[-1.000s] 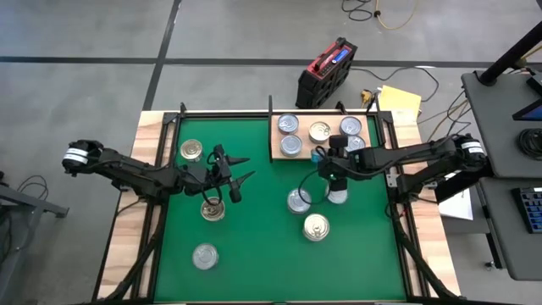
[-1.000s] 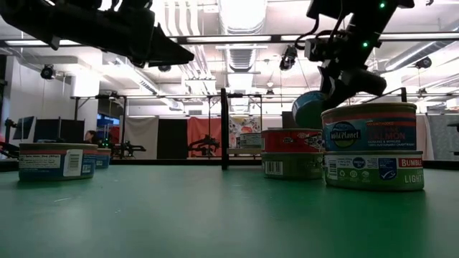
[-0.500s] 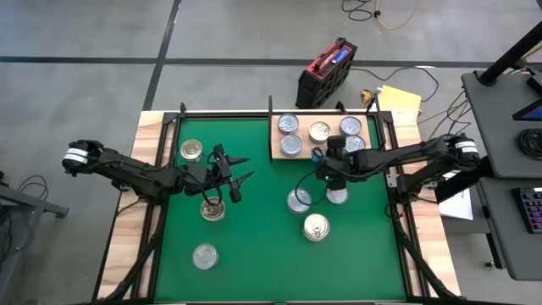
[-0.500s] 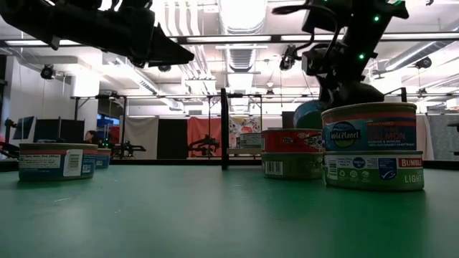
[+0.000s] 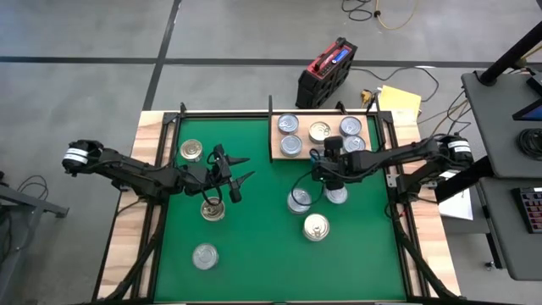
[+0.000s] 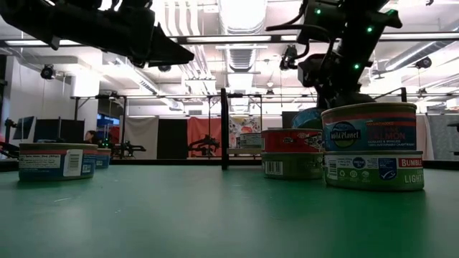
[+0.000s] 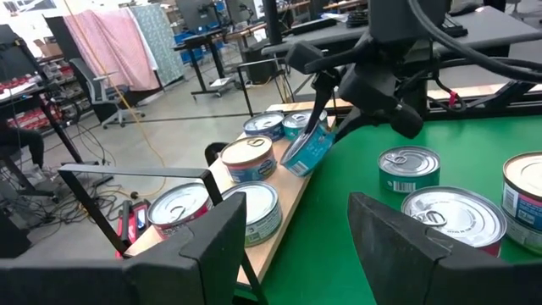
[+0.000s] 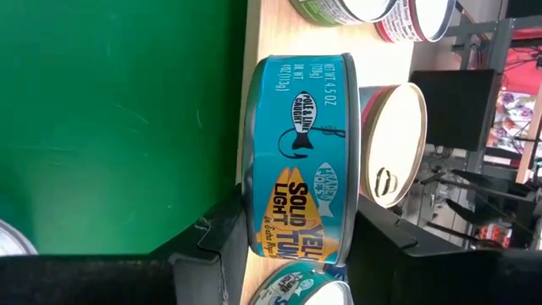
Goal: Stack canned seafood by type on shelf
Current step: Put the green and blue tuna on the shelf
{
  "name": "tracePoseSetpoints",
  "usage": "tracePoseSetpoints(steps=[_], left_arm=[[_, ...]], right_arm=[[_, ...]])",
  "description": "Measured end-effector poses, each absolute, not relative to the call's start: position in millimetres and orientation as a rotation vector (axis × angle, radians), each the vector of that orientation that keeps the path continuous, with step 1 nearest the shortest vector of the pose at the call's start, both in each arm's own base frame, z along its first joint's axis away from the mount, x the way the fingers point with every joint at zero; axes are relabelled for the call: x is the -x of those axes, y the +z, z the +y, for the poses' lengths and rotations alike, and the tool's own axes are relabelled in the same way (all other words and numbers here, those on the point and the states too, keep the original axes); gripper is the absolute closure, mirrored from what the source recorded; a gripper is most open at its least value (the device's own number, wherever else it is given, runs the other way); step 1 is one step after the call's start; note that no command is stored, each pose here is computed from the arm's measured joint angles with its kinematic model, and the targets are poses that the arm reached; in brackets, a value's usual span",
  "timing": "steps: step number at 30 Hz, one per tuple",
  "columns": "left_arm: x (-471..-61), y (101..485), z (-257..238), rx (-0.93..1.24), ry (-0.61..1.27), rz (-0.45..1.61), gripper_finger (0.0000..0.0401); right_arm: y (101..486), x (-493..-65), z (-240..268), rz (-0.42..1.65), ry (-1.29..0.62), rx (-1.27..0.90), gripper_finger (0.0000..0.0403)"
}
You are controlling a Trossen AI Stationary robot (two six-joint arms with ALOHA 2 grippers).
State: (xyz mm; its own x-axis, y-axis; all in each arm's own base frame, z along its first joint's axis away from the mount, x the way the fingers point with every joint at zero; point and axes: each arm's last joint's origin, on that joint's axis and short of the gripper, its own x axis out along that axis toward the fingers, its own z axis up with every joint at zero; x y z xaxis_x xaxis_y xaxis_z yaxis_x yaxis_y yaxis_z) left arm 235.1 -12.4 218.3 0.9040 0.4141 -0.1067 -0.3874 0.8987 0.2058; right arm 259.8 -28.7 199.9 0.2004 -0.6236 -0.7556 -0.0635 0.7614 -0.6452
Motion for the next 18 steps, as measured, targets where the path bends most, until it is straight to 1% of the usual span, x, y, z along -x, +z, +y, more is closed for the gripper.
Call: tracePoseSetpoints(steps=[18], left_arm=[[-235.0, 218.1, -12.5, -0.179, 0.415, 0.151, 0.0209]], right_arm=[[199.8, -259.3, -36.4, 1.341, -0.431, 0.615, 0.0262]])
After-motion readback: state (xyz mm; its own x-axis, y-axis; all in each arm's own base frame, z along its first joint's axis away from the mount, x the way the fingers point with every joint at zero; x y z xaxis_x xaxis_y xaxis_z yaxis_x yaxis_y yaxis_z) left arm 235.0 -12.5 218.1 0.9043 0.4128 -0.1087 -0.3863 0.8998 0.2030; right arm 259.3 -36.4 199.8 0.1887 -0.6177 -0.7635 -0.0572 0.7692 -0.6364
